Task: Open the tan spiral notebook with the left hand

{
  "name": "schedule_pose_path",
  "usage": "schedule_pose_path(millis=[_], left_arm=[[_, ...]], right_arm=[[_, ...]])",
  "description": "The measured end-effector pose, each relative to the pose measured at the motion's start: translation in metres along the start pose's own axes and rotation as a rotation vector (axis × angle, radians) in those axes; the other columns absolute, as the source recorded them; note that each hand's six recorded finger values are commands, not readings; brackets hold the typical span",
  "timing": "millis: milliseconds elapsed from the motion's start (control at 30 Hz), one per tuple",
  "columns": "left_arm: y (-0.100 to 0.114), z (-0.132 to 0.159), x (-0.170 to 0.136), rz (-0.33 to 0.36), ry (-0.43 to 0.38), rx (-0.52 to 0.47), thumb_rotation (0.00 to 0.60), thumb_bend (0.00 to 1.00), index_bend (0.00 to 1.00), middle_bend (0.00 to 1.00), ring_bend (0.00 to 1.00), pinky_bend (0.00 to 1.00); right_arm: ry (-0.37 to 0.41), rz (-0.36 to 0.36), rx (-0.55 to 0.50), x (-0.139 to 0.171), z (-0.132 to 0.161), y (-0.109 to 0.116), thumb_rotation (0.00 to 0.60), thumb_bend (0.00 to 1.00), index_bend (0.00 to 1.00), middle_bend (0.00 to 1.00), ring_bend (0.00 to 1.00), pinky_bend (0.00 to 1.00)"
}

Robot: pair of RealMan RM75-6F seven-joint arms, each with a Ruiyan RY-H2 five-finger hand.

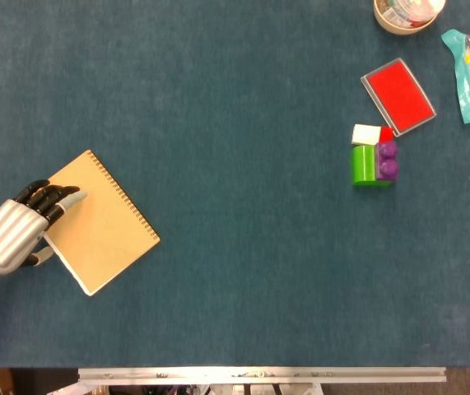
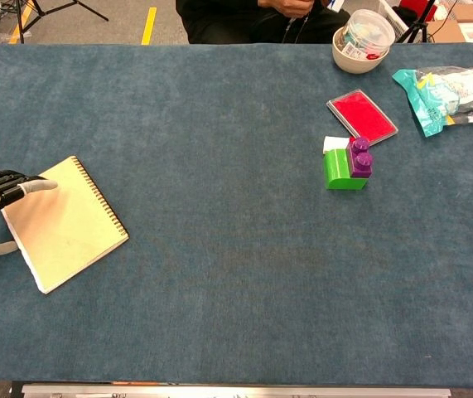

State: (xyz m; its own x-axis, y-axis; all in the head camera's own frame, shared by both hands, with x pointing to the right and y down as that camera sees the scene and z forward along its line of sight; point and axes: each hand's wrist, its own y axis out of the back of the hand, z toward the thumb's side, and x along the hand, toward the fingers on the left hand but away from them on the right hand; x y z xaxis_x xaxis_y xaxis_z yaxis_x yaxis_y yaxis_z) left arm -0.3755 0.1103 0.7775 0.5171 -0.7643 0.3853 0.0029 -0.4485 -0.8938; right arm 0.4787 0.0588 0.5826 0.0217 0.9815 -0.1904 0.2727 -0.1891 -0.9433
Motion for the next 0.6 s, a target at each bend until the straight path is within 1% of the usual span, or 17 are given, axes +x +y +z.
schedule_pose_path(millis=[67,467,600], left_arm=[[0.0,0.002,0.002,0.003,-0.005,-0.009,0.6,0.15,0.1,0.14,0.16,0.14],[0.0,0.013,0.023,0.047,-0.005,-0.134,0.6,0.15,0.1,0.14,0.16,0.14],[-0.001,0.016,0.03,0.073,0.012,-0.209,0.6,0.16,0.11,0.14,0.16,0.14]], right_arm=[[-0.003,-0.002,-0.001,0.0,-0.001,0.0,0.6,0.53,0.38,0.37,0.28,0.37],[-0.004,-0.016,-0.003,0.001,-0.002,0.003,0.6,0.53,0.38,0.37,0.28,0.37],[-0.004,-0.02,-0.005,0.002,-0.003,0.004,0.6,0.53,0.38,0.37,0.28,0.37]])
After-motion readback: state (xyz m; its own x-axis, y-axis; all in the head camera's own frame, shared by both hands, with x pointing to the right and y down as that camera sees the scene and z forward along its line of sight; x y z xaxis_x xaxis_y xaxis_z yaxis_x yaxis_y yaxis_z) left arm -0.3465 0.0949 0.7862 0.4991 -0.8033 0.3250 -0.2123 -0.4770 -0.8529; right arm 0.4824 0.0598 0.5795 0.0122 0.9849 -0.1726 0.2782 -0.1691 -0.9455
